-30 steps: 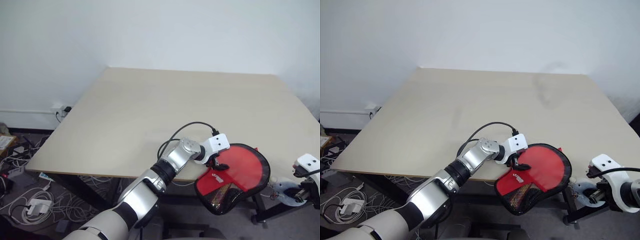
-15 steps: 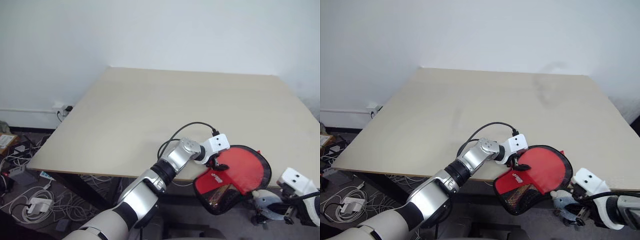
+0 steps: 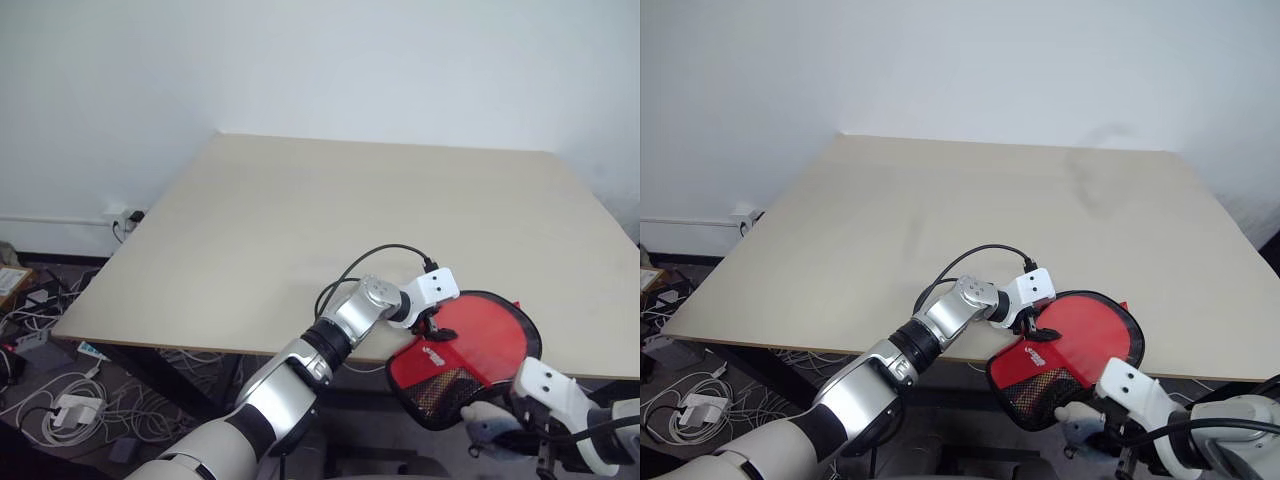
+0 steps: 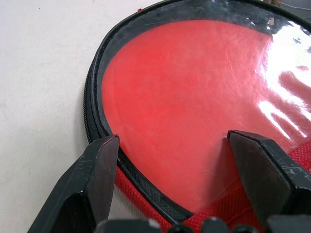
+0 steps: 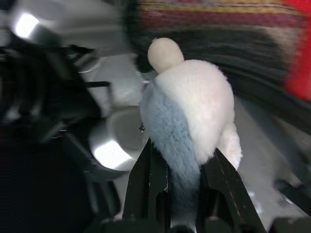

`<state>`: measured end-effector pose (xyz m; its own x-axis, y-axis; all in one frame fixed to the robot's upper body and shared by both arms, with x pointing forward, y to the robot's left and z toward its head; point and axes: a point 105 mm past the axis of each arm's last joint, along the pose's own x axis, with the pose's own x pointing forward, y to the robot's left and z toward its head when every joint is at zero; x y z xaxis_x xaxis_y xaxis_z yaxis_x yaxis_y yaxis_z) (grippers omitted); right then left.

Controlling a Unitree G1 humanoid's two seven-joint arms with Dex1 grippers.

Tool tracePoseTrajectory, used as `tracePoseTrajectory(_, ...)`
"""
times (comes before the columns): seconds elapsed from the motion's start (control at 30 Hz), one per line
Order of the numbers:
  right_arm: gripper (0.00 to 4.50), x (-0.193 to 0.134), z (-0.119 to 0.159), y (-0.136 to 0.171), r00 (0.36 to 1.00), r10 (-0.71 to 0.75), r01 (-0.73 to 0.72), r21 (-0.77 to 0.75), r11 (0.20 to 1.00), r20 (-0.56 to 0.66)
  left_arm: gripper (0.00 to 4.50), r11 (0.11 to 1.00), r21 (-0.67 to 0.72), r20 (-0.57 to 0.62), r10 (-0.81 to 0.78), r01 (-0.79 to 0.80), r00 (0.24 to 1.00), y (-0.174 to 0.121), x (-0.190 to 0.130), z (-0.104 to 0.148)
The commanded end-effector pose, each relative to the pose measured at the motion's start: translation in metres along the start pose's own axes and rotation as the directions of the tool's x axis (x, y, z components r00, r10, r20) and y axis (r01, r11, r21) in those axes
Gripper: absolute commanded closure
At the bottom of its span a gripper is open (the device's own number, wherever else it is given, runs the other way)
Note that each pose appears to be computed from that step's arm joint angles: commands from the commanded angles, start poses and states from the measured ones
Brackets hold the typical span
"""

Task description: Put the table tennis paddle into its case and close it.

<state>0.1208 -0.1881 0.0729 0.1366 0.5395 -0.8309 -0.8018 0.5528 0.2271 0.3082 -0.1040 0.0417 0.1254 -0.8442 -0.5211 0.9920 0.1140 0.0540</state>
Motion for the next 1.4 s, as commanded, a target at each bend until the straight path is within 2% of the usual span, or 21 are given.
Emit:
tracePoseTrajectory(0.03,4.35,0.010,0.008,0.023,0.993,0.115,-0.114,-0.037,0.993,0.034,0.69,0.998,-0.066,-0.096,-0.025,0.019,0.995,-0.013,0.013,-0.022)
tracePoseTrajectory(0.27,4.35,0.004,0.026,0.007,0.990,0.036,-0.031,-0.043,0.999,0.137,0.69,0.998,-0.064,-0.101,-0.019,0.012,0.995,-0.011,0.012,-0.024)
tracePoseTrajectory(0.3,3.64,0.002,0.026,0.006,0.990,0.033,-0.027,-0.041,0.999,0.141,0.69,0.998,-0.064,-0.102,-0.018,0.012,0.995,-0.011,0.012,-0.024)
tracePoseTrajectory(0.33,3.41,0.001,0.026,0.006,0.990,0.034,-0.029,-0.041,0.999,0.138,0.69,0.998,-0.064,-0.102,-0.018,0.012,0.995,-0.011,0.012,-0.025)
tracePoseTrajectory(0.53,1.29,-0.006,0.029,0.004,0.988,0.030,-0.023,-0.050,0.998,0.153,0.69,0.998,-0.060,-0.104,-0.017,0.011,0.994,-0.010,0.012,-0.024)
tracePoseTrajectory(0.67,1.29,-0.014,0.031,0.007,0.984,0.056,-0.047,-0.056,0.997,0.171,0.69,0.998,-0.058,-0.103,-0.016,0.010,0.995,-0.010,0.011,-0.024)
tracePoseTrajectory(0.8,1.29,-0.024,0.042,0.004,0.969,0.057,-0.041,-0.070,0.997,0.242,0.69,0.998,-0.059,-0.093,-0.014,0.008,0.996,-0.009,0.011,-0.022)
tracePoseTrajectory(0.87,1.29,-0.028,0.047,0.000,0.961,0.045,-0.027,-0.069,0.997,0.273,0.69,0.994,-0.105,-0.052,-0.036,0.030,0.998,-0.011,0.010,-0.016)
tracePoseTrajectory(0.97,1.29,-0.032,0.052,-0.010,0.953,0.000,0.019,-0.059,0.998,0.302,0.69,0.979,-0.178,0.085,-0.088,0.102,0.992,-0.012,0.004,0.009)
tracePoseTrajectory(1.13,1.29,-0.040,0.061,-0.036,0.923,-0.104,0.111,0.004,0.994,0.370,0.69,0.963,-0.194,0.242,-0.139,0.188,0.960,-0.007,-0.018,0.038)
tracePoseTrajectory(1.2,1.29,-0.045,0.068,-0.049,0.893,-0.166,0.167,0.034,0.985,0.417,0.69,0.963,-0.180,0.278,-0.147,0.201,0.949,-0.001,-0.032,0.044)
tracePoseTrajectory(1.3,1.29,-0.056,0.081,-0.075,0.808,-0.287,0.255,0.134,0.958,0.515,0.69,0.984,-0.094,0.260,-0.120,0.149,0.958,0.010,-0.056,0.038)
tracePoseTrajectory(1.4,1.29,-0.057,0.089,-0.085,0.760,-0.329,0.282,0.172,0.944,0.560,0.69,0.991,-0.054,0.238,-0.104,0.120,0.966,0.015,-0.079,0.026)
